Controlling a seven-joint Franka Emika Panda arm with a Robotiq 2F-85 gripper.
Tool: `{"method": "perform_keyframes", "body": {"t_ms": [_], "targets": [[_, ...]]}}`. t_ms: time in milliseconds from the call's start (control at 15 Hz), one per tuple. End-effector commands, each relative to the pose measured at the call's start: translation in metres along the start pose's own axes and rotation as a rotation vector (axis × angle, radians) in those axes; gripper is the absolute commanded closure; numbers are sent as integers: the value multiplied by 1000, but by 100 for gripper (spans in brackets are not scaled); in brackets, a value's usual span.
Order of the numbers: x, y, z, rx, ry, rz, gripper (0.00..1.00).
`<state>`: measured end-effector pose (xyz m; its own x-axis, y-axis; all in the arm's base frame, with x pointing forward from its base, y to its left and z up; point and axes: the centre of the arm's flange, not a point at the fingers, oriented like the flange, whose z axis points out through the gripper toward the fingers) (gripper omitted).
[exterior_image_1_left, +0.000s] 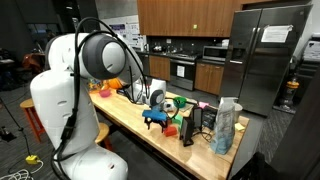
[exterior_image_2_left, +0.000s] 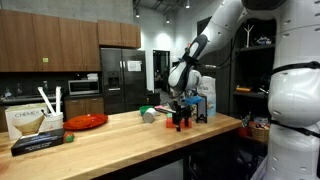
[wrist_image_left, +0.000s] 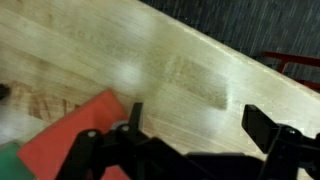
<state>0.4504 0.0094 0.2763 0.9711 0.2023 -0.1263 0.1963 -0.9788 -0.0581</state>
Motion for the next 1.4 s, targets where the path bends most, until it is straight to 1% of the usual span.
{"method": "perform_keyframes", "body": {"t_ms": [0, 200, 333, 533, 667, 800, 867, 1067, 1200, 1333], "targets": [[6, 11, 6, -88, -5, 19, 0], [6, 14, 9, -171, 5, 32, 0], [8, 15, 10, -206, 9, 41, 0], [8, 14, 9, -223, 1, 55, 0], [5, 12, 7, -206, -12, 58, 0], [3, 8, 4, -159, -33, 49, 0], [2, 4, 2, -99, -41, 35, 0], [4, -7, -6, 80, -16, -9, 0], [8, -13, -12, 133, 20, -24, 0], [10, -15, -16, 155, 60, -33, 0]]}}
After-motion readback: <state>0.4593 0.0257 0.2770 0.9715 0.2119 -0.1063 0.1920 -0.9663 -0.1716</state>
